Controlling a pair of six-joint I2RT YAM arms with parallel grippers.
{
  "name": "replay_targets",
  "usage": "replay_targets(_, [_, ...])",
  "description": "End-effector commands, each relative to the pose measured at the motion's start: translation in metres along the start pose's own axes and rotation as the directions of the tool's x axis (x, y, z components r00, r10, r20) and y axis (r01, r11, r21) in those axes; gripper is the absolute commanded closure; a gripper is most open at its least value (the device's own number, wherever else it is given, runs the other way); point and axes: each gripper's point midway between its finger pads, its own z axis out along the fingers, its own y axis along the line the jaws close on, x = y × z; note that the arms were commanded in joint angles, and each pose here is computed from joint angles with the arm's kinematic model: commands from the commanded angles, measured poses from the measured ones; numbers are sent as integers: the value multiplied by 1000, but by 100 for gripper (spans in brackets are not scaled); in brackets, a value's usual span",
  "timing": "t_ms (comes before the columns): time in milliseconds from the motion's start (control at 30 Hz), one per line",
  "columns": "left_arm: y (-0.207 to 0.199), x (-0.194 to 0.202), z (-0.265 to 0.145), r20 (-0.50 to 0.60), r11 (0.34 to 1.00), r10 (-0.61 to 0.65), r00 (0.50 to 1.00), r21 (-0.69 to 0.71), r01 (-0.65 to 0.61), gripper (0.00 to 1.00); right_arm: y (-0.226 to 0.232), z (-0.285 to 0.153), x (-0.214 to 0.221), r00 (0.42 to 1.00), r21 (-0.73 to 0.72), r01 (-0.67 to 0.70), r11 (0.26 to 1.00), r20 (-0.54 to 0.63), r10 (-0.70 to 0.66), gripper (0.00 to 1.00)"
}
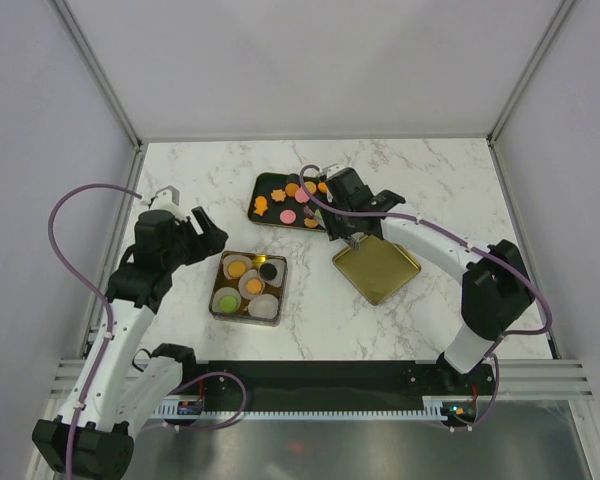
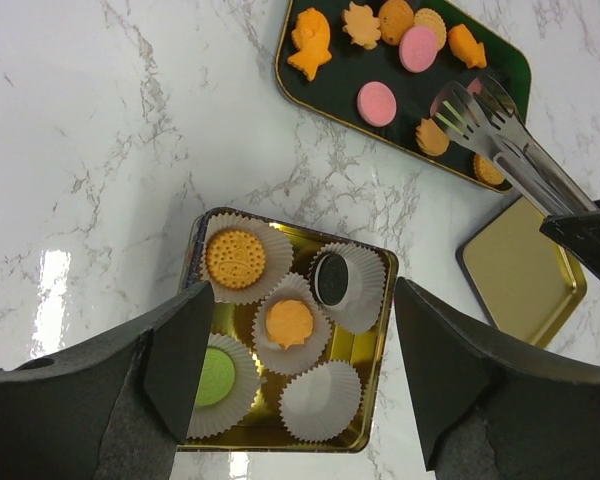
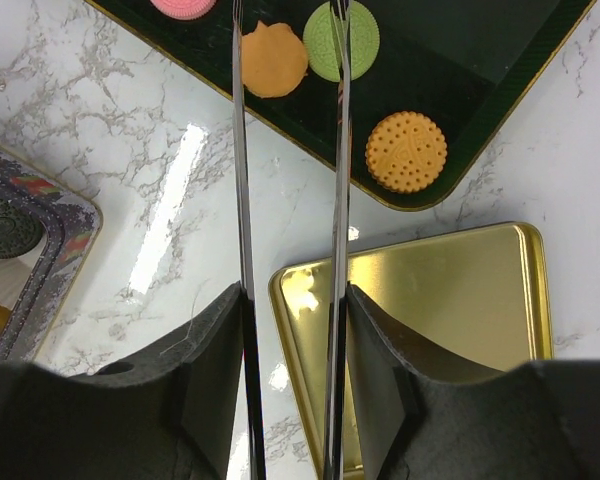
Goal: Pack the cookies
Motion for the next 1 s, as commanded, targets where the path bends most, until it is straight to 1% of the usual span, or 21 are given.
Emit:
replay_targets(0, [2,-11,2,48,999,39,998,-5,-39,19,9,2,-6,1000,-45,0,999,29,1,50])
replay_targets(367, [3,-8,3,42,999,41,998,-8,-40,19,17,7,7,1000,-87,-14,996,5,14,50])
replay_targets(800, [4,-7,4,39,999,40,998,-11,-39,19,8,9,16,1000,-51,-16,999,-9,15,50])
replay_targets(967, [4,-7,4,39,999,41,998,-8,-40,19,7,6,12,1000,-50,-19,999,0,19,50])
